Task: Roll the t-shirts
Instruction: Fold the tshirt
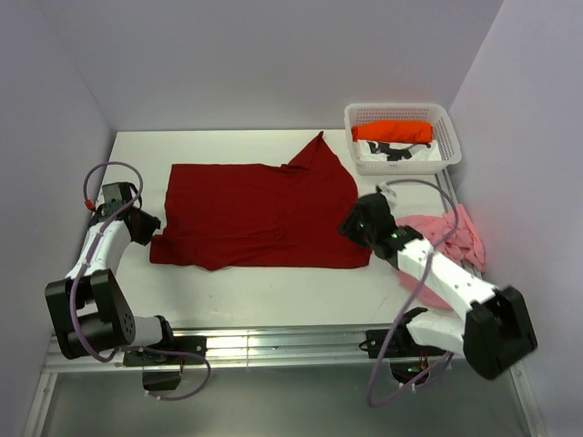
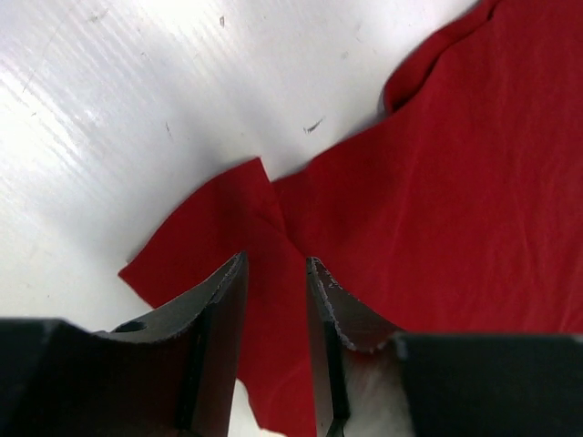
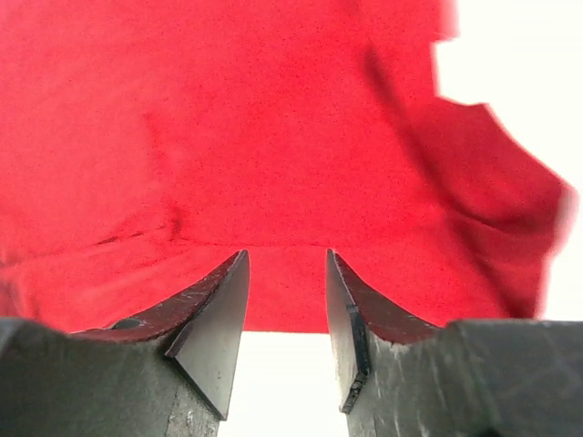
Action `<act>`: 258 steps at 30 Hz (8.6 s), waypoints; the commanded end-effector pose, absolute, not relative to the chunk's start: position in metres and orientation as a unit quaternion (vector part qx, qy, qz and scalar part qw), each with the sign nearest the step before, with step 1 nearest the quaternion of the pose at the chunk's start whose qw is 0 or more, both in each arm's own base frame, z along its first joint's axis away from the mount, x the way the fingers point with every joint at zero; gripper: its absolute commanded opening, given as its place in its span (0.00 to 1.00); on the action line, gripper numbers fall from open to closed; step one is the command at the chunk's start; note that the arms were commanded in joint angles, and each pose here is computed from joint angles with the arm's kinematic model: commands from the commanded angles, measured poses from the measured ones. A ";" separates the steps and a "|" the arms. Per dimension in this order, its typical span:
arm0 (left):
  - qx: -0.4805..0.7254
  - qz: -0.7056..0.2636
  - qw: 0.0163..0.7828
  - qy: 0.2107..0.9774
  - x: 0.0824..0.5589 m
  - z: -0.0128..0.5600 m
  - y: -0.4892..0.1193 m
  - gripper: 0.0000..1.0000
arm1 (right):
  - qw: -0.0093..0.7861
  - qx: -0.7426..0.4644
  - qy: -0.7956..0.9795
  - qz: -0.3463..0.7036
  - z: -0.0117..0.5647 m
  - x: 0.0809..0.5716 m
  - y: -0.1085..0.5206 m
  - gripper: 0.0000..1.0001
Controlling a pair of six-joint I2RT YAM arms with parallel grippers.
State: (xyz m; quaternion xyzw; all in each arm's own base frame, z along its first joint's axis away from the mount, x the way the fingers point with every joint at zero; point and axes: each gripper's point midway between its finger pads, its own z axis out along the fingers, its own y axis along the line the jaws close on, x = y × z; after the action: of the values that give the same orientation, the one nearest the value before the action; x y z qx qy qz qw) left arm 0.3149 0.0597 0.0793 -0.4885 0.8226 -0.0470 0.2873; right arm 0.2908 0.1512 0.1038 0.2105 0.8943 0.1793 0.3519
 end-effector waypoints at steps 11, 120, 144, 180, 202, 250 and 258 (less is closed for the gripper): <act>-0.472 -0.091 0.331 0.812 0.298 0.107 0.045 0.72 | 0.312 0.306 0.888 0.143 0.044 0.237 0.105 0.55; -0.505 -0.089 0.213 0.832 0.262 0.096 0.035 0.01 | 0.308 0.450 0.835 0.076 0.072 0.236 0.037 0.00; -0.487 -0.058 0.276 0.827 0.261 0.129 0.060 0.63 | 0.285 0.448 0.846 0.055 0.049 0.219 0.032 0.00; -0.448 -0.130 0.255 0.847 0.310 0.070 0.036 0.62 | 0.358 0.254 0.882 0.169 0.116 0.288 0.081 0.51; -0.436 -0.167 0.341 0.816 0.378 0.117 0.042 0.65 | 0.348 0.199 0.891 0.212 0.119 0.360 0.160 0.44; -0.377 -0.244 0.343 0.825 0.361 0.131 -0.005 0.65 | 0.302 0.418 0.827 0.222 0.055 0.567 0.197 0.06; -0.379 -0.237 0.345 0.825 0.361 0.131 -0.003 0.65 | 0.325 0.393 0.818 0.265 0.074 0.592 0.217 0.00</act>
State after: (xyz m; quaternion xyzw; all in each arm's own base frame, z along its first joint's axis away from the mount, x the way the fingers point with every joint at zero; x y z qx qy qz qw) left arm 0.3559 -0.0025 0.1235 -0.3917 0.8271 -0.2338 0.3283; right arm 0.5713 0.2044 0.0489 0.4075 0.8326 0.2325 0.2944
